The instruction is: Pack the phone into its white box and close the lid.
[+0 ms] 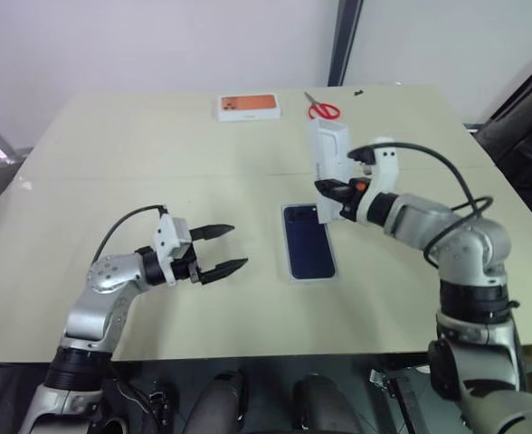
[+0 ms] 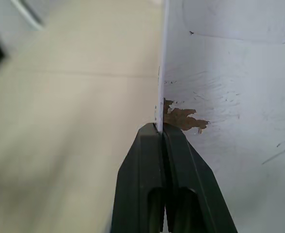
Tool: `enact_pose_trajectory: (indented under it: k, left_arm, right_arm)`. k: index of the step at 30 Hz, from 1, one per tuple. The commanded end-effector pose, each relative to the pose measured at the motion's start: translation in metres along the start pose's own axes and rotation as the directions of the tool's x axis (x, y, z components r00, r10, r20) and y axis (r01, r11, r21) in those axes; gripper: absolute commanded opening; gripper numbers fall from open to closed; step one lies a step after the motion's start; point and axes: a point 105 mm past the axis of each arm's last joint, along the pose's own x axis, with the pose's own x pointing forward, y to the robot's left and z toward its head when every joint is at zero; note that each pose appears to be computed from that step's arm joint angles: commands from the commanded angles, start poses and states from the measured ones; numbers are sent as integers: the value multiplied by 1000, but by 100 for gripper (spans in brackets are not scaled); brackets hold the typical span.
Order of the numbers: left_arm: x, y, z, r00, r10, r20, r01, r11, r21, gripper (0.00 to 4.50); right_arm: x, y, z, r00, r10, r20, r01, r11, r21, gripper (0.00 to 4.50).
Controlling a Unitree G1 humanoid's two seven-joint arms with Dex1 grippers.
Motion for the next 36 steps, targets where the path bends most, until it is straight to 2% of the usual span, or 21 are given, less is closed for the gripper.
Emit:
enact_pose_trajectory:
  k: [1, 6, 9, 13, 18, 22, 25, 30, 31, 36]
  left_arm:
    - [-1, 6, 9, 999, 33, 34, -33, 999, 10, 378]
    - [1, 9, 15, 998, 43, 45, -43, 999, 8, 378]
    - [1, 16, 20, 996, 65, 59, -65, 998, 5, 378]
    - [-1, 27, 27, 991, 109, 81, -107, 994, -24, 378]
    - [-3, 28, 28, 989, 121, 80, -119, 992, -39, 378]
    - [-2, 18, 23, 993, 98, 72, -94, 994, -62, 378]
    - [-2, 12, 20, 994, 88, 71, -81, 991, -103, 290]
    - [0, 1, 12, 996, 72, 49, -66, 992, -103, 38]
    - [1, 0, 11, 996, 71, 47, -66, 992, -109, 2]
    - [22, -6, 4, 997, 64, 36, -60, 992, -107, 2]
  right_arm:
    - [-3, 29, 15, 980, 134, 148, -134, 991, -11, 2]
    - [-11, 70, 19, 918, 324, 228, -348, 935, 71, 2]
    - [-19, 86, 10, 882, 423, 207, -452, 883, 124, 2]
    - [-24, 101, -12, 835, 530, 144, -548, 784, 292, 2]
    - [-24, 109, -39, 811, 584, 36, -542, 727, 422, 2]
    - [-16, 109, -44, 811, 581, 72, -504, 630, 591, 2]
    - [-8, 103, -46, 832, 552, 52, -455, 625, 634, 0]
    - [2, 93, -53, 860, 510, 13, -386, 635, 669, 0]
    - [3, 93, -54, 862, 507, 7, -383, 641, 666, 0]
    - [3, 81, -61, 884, 467, -36, -342, 696, 632, 0]
